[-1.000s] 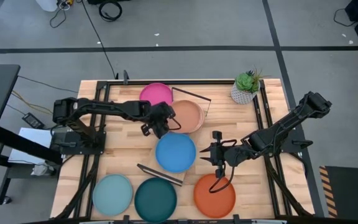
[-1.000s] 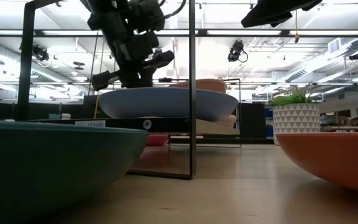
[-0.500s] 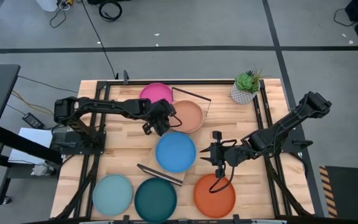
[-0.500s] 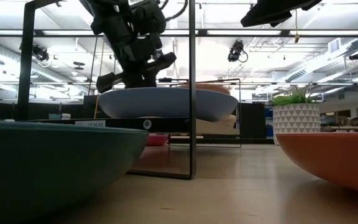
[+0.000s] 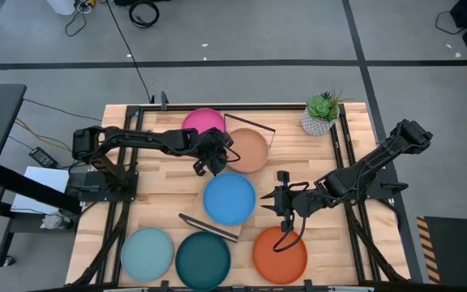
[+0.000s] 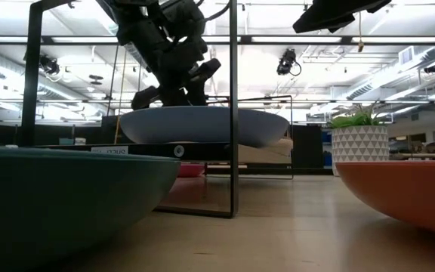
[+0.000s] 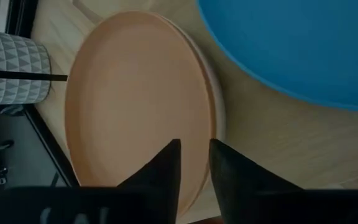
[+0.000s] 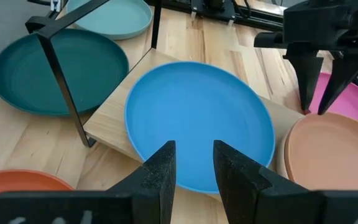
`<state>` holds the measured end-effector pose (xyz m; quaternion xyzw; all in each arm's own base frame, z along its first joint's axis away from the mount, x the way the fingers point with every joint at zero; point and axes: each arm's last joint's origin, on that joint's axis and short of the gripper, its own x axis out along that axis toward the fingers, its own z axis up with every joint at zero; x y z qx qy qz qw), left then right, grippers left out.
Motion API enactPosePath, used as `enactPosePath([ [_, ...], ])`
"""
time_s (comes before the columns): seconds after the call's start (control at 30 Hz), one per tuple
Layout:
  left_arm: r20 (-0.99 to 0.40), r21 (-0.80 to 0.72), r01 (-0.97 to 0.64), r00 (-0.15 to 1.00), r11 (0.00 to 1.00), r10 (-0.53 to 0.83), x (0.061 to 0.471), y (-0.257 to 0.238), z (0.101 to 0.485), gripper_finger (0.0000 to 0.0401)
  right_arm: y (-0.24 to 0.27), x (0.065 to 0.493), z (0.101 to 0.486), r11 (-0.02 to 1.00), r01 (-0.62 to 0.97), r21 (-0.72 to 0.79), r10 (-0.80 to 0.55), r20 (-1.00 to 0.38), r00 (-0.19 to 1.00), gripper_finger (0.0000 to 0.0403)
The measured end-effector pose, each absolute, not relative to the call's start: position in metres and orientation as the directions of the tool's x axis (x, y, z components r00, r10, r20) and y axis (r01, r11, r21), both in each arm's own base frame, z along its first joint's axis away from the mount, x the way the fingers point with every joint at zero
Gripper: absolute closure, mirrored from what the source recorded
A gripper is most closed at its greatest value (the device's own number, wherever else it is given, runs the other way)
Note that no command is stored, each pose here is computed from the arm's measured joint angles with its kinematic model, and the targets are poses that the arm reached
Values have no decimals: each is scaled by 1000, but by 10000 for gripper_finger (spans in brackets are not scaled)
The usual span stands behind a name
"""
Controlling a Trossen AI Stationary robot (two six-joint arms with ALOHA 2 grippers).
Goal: Place and stack plates onto a shelf
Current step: Stack the pink plate on top of the blue plate on the shelf
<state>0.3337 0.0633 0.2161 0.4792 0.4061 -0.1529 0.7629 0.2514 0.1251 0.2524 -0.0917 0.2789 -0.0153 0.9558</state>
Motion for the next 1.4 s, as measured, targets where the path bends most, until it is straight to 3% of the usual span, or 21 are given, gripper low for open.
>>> enactPosePath([
  [0.33,-808,538,623,574,568,136,320,65,223,310,125,251,252,981,-25,-190,-81,-533,842,289],
  [0.5,-862,430,561,489,708,136,299,79,229,323,121,252,248,972,14,-235,-135,-508,851,289],
  [0.7,-878,263,457,479,850,14,277,97,229,348,93,258,222,962,100,-253,-209,-450,868,290],
  [0.8,-880,219,433,474,875,-14,266,104,208,371,74,262,215,964,141,-226,-230,-442,867,295],
  [0.97,-853,269,379,521,885,37,257,119,191,395,39,271,214,964,180,-197,-251,-432,866,306],
  [1.4,-815,245,247,577,938,61,245,150,193,373,-7,311,186,974,169,-152,-213,-350,912,310],
])
